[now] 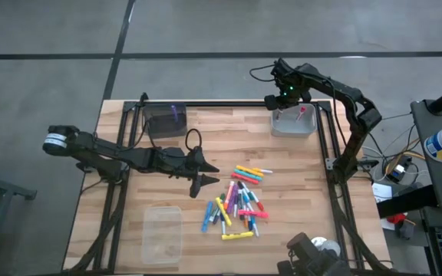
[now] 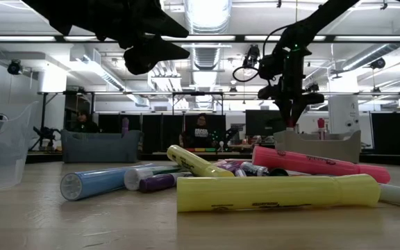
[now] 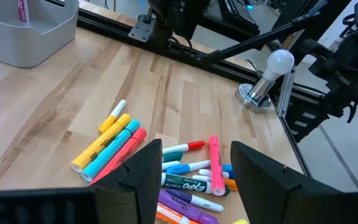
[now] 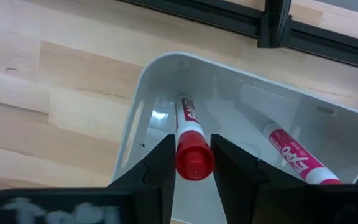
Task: Pick & Place Markers
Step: Put the red marker pen into the gray bin, then put the pink highlighter pen into the black bin
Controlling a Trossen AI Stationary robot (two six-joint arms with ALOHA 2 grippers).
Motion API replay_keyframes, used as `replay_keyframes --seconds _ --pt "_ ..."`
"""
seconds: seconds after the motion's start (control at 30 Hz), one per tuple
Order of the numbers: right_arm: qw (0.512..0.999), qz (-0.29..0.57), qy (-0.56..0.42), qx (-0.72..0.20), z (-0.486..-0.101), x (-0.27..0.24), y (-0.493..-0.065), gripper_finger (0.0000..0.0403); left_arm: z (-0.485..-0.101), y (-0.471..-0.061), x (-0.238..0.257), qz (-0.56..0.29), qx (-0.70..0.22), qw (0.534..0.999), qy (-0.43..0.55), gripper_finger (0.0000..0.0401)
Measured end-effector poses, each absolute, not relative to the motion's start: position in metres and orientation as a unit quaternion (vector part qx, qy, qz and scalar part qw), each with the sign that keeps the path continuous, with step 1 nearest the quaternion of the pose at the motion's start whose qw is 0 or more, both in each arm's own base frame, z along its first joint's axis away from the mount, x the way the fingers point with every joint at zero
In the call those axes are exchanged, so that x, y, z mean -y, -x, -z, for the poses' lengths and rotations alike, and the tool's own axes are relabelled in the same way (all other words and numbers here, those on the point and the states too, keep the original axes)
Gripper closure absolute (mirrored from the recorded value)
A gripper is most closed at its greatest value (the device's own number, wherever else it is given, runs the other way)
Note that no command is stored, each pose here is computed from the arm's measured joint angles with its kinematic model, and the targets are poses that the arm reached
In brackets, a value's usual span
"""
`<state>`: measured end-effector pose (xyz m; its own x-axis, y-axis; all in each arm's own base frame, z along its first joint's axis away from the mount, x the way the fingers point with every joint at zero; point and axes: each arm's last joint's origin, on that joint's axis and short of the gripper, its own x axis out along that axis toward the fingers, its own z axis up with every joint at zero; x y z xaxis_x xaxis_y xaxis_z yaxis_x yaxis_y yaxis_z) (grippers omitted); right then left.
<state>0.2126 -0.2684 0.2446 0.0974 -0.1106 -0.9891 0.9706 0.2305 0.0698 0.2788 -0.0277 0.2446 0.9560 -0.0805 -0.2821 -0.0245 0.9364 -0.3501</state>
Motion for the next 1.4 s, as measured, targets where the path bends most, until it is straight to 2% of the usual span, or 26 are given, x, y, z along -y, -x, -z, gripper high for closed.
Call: replay_keyframes --seconds 0.73,1.4 --pt "0.619 0.452 -0.419 -0.486 -0.256 0.272 -0.215 0.025 -0.244 -0.279 0.028 0.014 -0.151 0.972 0.177 0.0218" --pt "0.696 0.448 -0.374 -0.419 -0.349 0.277 -0.222 0.0232 -0.244 -0.279 0.028 0.014 -0.152 0.972 0.177 0.0218"
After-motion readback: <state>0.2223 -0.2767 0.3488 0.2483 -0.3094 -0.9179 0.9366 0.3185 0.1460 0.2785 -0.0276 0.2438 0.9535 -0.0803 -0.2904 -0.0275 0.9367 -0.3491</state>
